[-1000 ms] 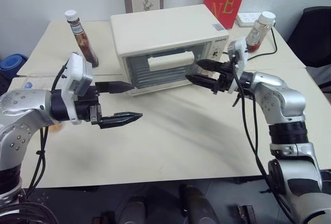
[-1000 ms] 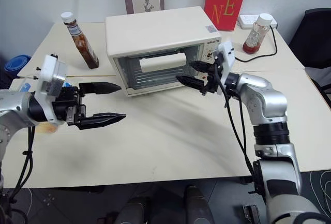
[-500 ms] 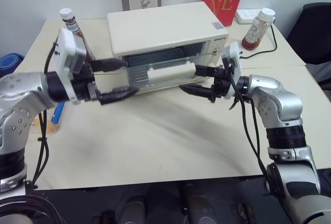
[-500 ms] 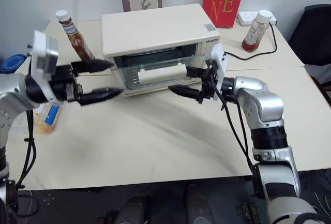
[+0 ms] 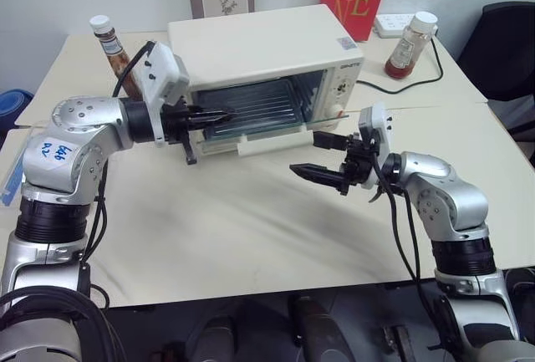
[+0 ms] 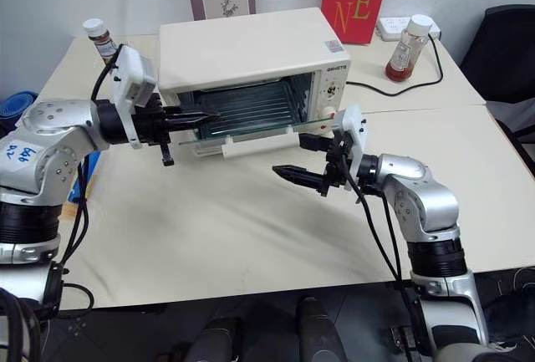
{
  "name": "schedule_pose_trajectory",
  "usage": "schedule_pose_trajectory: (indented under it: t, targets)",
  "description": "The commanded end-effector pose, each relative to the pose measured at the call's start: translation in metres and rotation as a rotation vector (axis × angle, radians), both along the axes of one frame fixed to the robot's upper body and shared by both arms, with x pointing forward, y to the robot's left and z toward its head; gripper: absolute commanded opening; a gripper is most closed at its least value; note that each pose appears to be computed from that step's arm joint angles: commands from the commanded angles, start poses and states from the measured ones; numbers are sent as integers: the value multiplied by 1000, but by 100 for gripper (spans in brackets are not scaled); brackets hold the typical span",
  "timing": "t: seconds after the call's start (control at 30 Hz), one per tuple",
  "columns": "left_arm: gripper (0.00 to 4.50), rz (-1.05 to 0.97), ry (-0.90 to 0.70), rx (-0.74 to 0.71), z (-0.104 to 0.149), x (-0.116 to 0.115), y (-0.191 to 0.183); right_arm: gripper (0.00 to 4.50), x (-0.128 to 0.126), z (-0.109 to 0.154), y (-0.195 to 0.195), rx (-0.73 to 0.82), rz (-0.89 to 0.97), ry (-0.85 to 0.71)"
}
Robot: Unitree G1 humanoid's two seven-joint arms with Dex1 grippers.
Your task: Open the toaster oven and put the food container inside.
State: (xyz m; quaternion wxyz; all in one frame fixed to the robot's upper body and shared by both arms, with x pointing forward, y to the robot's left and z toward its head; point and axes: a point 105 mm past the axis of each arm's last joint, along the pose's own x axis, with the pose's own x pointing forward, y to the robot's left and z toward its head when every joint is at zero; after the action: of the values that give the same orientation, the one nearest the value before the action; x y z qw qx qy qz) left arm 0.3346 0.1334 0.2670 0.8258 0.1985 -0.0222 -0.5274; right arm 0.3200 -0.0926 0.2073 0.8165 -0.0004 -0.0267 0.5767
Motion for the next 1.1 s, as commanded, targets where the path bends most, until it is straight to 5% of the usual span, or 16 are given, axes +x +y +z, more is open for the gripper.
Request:
schedule_pose_trajectory:
  t: [0.03, 0.3, 0.63, 0.87, 1.0, 1.1]
  targets:
    - [5, -18, -26, 143, -18, -1, 3, 450, -12, 12, 5, 27, 16, -51]
    - [5, -40, -14, 183, -45, -1, -11, 450, -40, -15, -51, -175, -148, -28]
    - [5, -11, 55, 294, -98, -9, -1, 450, -98, 20, -90, -230, -114, 34]
    - [5, 87, 105, 330, -128, -12, 16, 450, -93, 48, -80, -199, -60, -23]
    - [5, 205, 168, 203, -121, -26, 34, 450, -84, 59, -65, -191, 17, -66]
    - [62, 311, 236, 72, -111, -44, 52, 450, -75, 64, -55, -179, 68, -82]
